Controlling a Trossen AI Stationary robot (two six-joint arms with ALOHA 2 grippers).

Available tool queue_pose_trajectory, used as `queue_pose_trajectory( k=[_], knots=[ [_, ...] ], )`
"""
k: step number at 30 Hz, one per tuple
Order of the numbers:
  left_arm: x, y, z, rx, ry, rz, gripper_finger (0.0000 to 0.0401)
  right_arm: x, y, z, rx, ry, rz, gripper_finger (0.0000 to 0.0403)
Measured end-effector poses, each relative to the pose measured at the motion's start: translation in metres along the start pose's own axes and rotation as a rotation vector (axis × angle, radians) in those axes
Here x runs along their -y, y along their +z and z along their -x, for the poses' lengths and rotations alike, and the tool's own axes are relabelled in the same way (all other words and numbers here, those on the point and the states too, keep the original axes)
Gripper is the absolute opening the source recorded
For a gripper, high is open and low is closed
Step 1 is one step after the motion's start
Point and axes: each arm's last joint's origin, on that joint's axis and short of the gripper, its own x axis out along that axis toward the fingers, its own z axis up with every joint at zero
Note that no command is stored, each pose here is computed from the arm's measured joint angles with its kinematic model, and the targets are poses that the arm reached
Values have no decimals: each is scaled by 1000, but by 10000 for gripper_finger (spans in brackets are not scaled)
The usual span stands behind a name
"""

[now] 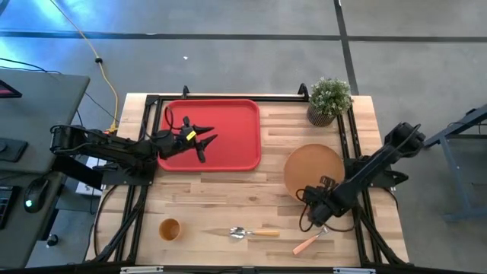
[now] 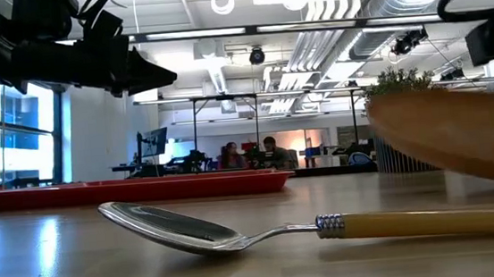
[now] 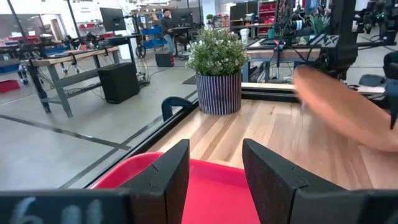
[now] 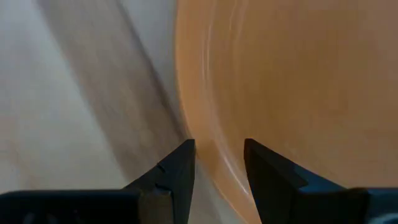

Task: Pick and place plate/cup/fork/spoon on tray
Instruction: Put the brown plate on the red tray

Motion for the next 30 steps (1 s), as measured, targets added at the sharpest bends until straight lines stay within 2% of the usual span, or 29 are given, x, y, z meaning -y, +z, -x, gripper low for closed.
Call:
queue_pose_trajectory(
  k=[8,15,18,27,30],
  knots=[
    [0,1,0,11,1,4,140,1,1,4,-3,10,-19,131],
    [0,2,0,18,1,6,140,0,8,22,104,33,-17,131],
    [0,2,0,16,1,6,140,-1,8,19,111,47,-18,131],
    [0,0,0,2,1,2,140,9,0,4,107,-7,-6,131],
    [0,-2,0,-16,-1,-2,140,10,0,2,127,-22,30,130]
  ],
)
